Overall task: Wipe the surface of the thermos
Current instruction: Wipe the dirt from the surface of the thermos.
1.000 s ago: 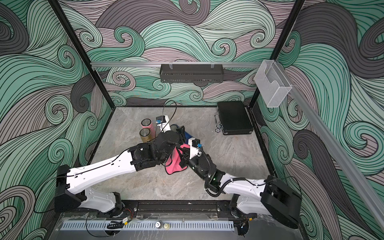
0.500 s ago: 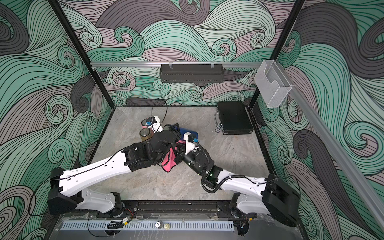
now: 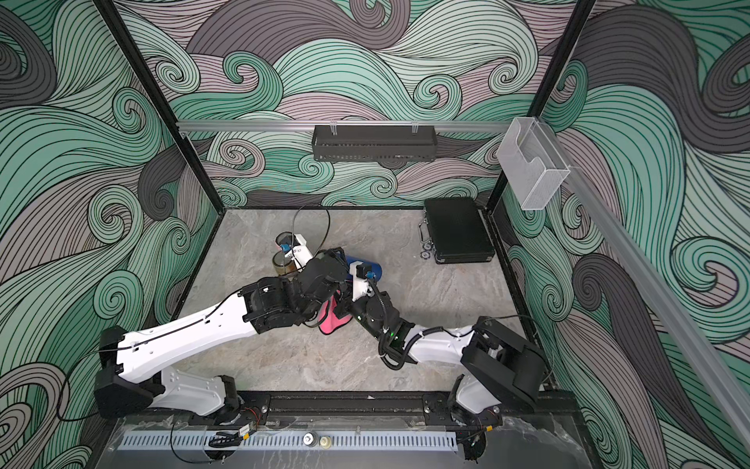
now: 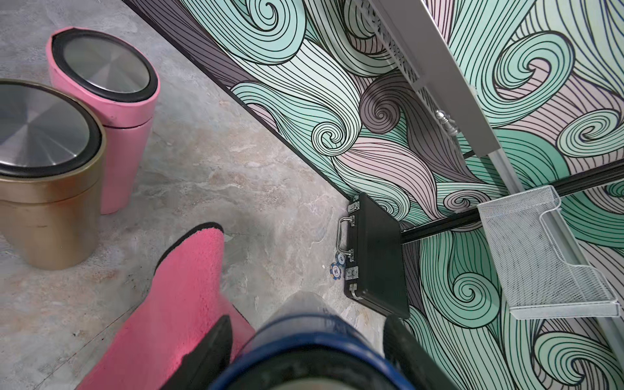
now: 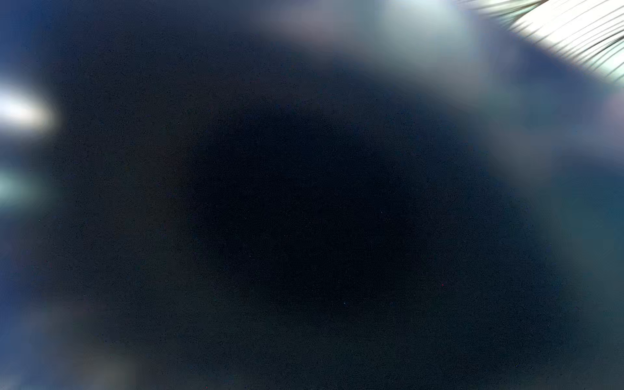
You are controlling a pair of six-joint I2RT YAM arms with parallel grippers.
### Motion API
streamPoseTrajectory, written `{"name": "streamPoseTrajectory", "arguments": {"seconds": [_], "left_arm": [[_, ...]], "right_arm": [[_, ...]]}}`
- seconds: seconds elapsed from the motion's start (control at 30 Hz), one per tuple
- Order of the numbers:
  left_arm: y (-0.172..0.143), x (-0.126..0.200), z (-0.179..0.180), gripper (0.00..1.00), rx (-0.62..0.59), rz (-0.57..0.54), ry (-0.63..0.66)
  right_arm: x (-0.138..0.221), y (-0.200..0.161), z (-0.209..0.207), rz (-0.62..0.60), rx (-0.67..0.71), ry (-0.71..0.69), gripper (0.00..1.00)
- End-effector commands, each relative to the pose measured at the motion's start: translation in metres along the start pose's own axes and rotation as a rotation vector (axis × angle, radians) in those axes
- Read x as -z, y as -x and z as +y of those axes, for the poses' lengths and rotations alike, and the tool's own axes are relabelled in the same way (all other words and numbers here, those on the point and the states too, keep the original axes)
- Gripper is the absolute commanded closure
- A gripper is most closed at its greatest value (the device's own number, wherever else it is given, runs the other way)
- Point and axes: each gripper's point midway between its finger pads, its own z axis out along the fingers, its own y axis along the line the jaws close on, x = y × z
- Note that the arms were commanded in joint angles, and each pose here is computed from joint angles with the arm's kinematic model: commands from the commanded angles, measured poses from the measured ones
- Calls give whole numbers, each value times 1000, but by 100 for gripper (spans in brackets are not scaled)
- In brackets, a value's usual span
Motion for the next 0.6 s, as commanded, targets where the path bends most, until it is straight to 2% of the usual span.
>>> {"name": "streamPoseTrajectory", "arguments": {"seconds": [0.0,0.13,0.23,0.57], "left_arm": [[15,12,-2,100,23,-25,-18],[19,11,2,100,20,-56,-8],[21,11,4,100,23,-66,-8],[26,16,4,100,23,-59,-25]], "right_arm": [[-8,57,34,-150,-20,97,100],[-2,73,57,-171,11,146,100],[5,73,55,-177,2,142,100],[12,22,-37,-146,-64,-74,100]]}}
